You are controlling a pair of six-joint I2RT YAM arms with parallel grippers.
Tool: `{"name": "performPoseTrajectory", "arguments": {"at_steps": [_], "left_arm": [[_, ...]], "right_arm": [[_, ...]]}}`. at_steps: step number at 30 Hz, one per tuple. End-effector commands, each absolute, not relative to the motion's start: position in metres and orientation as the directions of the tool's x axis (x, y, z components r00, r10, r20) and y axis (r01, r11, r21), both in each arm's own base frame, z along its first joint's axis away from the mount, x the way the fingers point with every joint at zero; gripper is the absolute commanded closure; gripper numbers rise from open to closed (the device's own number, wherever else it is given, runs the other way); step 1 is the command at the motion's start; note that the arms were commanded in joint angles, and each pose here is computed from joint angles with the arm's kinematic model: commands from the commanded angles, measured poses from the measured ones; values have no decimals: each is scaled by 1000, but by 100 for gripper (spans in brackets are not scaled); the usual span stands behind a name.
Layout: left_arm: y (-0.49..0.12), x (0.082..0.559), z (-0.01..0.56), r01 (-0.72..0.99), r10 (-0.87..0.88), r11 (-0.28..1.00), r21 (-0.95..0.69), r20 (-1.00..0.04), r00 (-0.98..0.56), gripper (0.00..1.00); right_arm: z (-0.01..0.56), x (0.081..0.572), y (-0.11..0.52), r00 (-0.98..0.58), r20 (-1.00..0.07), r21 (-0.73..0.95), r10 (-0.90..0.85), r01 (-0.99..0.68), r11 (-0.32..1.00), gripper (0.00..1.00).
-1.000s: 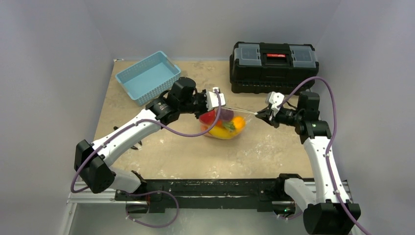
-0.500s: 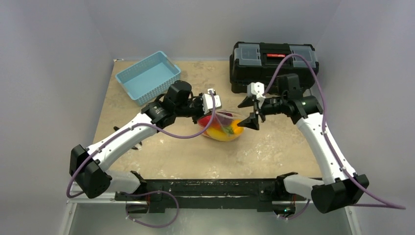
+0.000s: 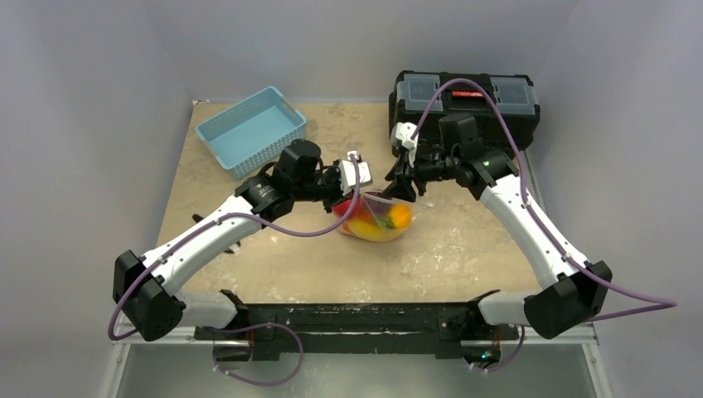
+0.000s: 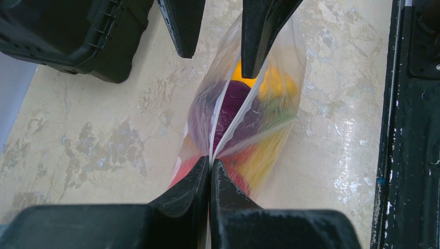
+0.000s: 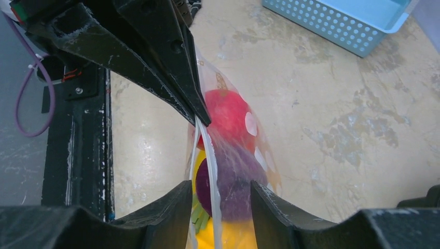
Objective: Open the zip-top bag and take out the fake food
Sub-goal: Open the zipper of the food storage bag at the center of the board.
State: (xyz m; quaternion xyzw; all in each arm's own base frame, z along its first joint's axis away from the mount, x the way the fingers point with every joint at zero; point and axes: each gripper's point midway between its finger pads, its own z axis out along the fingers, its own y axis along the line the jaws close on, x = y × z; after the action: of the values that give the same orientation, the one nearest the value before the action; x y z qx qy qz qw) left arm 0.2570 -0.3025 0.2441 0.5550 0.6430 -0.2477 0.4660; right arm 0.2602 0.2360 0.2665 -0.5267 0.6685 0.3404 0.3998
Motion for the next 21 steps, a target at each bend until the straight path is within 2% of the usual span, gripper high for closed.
{"name": "performPoseTrajectory", "arguments": {"at_steps": [1, 21], "left_arm": [[-308, 256, 269, 941, 412, 259, 216, -906, 94, 100], [-310, 254, 271, 946, 397, 255, 200, -914, 86, 100]], "right_arm": [[275, 269, 234, -111, -902, -5, -416, -963, 269, 57], [250, 275, 236, -142, -875, 13, -462, -963, 271, 68]]}}
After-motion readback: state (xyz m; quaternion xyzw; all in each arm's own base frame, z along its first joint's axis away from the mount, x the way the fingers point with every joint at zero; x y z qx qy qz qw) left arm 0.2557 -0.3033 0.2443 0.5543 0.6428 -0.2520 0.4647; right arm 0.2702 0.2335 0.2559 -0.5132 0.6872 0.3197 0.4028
